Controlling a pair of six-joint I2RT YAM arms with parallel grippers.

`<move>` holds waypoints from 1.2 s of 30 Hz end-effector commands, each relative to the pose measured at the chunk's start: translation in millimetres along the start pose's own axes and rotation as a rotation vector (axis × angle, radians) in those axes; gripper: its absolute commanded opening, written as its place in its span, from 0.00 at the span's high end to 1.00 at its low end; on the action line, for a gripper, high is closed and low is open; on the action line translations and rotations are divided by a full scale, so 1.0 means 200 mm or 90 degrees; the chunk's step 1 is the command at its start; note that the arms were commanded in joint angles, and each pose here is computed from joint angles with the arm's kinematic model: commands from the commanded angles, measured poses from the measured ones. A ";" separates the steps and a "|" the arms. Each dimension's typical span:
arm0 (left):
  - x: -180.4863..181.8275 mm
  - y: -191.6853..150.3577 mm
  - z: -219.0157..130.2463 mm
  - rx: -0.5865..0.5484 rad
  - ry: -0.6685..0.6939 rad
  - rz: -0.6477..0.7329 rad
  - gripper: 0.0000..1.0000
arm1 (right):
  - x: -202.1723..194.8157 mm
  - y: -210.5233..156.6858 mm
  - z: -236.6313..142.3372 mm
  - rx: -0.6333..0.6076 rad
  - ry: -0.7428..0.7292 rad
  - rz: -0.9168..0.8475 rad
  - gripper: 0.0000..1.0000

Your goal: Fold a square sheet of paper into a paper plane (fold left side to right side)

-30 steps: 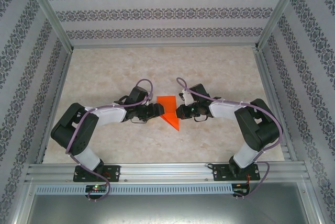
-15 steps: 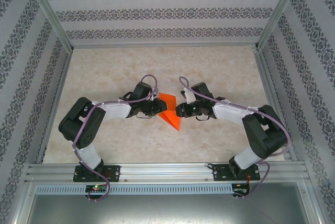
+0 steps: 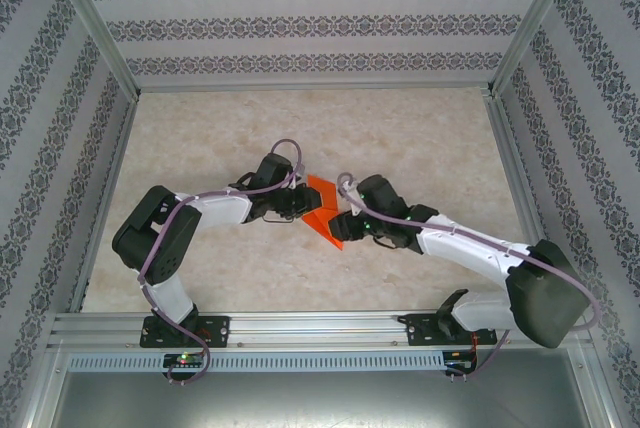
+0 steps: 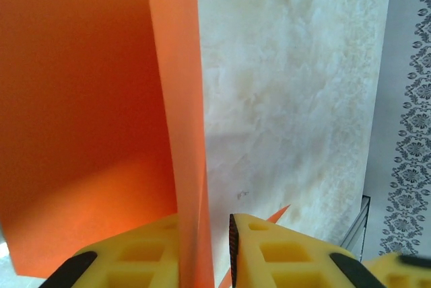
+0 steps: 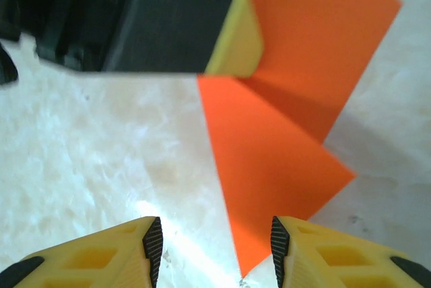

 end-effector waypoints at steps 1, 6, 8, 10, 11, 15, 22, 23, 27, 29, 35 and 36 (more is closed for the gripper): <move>-0.08 0.02 -0.02 -0.005 -0.014 -0.005 0.76 | -0.05 -0.05 0.08 0.002 -0.058 0.005 0.52; -0.08 0.02 -0.02 0.001 -0.012 -0.012 0.77 | -0.03 -0.06 0.17 0.012 -0.076 -0.007 0.54; -0.08 0.02 -0.02 0.000 -0.011 -0.012 0.77 | -0.04 -0.06 0.19 0.015 -0.083 -0.004 0.55; -0.09 0.02 -0.03 0.000 -0.012 -0.013 0.77 | -0.05 -0.06 0.21 0.016 -0.087 -0.005 0.56; -0.09 0.03 -0.03 0.000 -0.011 -0.013 0.77 | -0.05 -0.06 0.22 0.017 -0.088 -0.005 0.57; -0.09 0.03 -0.03 0.001 -0.011 -0.015 0.77 | -0.06 -0.07 0.24 0.026 -0.094 -0.010 0.59; -0.10 0.03 -0.03 0.002 -0.009 -0.018 0.77 | -0.07 -0.08 0.27 0.033 -0.103 -0.014 0.62; -0.10 0.03 -0.03 0.003 -0.009 -0.018 0.77 | -0.07 -0.08 0.27 0.033 -0.104 -0.015 0.63; -0.10 0.03 -0.02 0.004 -0.009 -0.017 0.77 | -0.07 -0.09 0.28 0.040 -0.109 -0.017 0.65; -0.10 0.03 -0.02 0.004 -0.007 -0.017 0.77 | -0.08 -0.10 0.29 0.042 -0.110 -0.018 0.67; -0.09 0.03 -0.05 -0.001 0.005 -0.011 0.72 | -0.08 -0.10 0.29 0.045 -0.112 -0.020 0.75; -0.09 0.03 -0.05 0.000 0.010 -0.009 0.70 | -0.08 -0.10 0.29 0.046 -0.113 -0.020 0.77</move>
Point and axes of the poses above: each hand's point on the last joint's axis, 136 mm out from that joint toward the fingers, its own z axis out along the fingers, its own x axis along the line the jaws close on, y = z × x, the point moved 2 cm from there along -z, back along the fingers, and after that the axes turned 5 degrees about z, right-handed, at the moved point
